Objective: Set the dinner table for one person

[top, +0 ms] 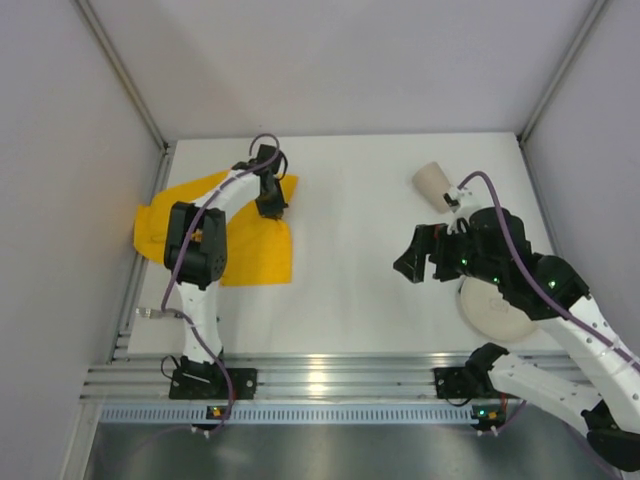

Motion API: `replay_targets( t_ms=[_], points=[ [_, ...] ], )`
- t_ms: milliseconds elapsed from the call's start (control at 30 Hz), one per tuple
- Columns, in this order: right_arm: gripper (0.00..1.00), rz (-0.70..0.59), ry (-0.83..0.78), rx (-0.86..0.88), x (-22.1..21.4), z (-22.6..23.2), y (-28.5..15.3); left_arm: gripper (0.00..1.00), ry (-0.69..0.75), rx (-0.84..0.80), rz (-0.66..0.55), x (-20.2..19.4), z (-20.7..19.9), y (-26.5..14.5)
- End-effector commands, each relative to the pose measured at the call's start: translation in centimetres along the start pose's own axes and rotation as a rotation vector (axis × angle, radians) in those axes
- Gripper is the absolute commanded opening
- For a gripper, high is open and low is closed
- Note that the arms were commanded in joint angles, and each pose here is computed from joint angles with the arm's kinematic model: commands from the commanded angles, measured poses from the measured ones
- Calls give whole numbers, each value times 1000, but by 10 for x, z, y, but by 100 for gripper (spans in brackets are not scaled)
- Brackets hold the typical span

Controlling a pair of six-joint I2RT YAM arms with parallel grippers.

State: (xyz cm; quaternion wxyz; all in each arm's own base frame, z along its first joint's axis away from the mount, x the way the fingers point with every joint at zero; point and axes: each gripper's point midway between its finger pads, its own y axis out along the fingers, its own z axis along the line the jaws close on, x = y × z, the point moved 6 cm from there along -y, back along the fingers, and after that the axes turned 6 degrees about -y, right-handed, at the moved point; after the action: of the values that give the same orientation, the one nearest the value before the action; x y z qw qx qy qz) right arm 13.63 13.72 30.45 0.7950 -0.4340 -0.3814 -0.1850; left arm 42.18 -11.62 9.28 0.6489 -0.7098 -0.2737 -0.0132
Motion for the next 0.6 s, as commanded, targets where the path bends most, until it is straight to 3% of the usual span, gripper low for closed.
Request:
replay_targets(
  t_ms=[0, 167, 233, 267, 300, 333, 367, 433, 567],
  points=[
    [100, -67, -13, 4, 9, 2, -7, 0, -12, -192, 3, -13, -88, -35],
    [100, -86, -14, -8, 5, -1, -22, 0, -131, -391, 73, -40, -171, -62],
    [100, -83, -12, -16, 2, -3, -27, 0, -106, -455, 118, -64, -205, -65],
    [100, -91, -13, -18, 0, -4, -31, 5, -102, -485, 144, -73, -218, -67],
    [100, -91, -11, -20, -2, -5, -33, 14, -71, -500, 199, -94, -233, -62],
    [100, -81, -11, -23, -5, -6, -35, 46, -62, -552, 208, -95, -248, -72],
    [100, -86, -12, -21, -7, -6, -38, 67, -43, -581, 224, -102, -257, -76],
    [100, -86, -9, -49, -10, -11, -40, 98, -2, -616, 217, -115, -271, -88],
    [100, -85, -15, -70, -9, -13, -43, 98, 37, -618, 158, -110, -264, -112]
  ],
)
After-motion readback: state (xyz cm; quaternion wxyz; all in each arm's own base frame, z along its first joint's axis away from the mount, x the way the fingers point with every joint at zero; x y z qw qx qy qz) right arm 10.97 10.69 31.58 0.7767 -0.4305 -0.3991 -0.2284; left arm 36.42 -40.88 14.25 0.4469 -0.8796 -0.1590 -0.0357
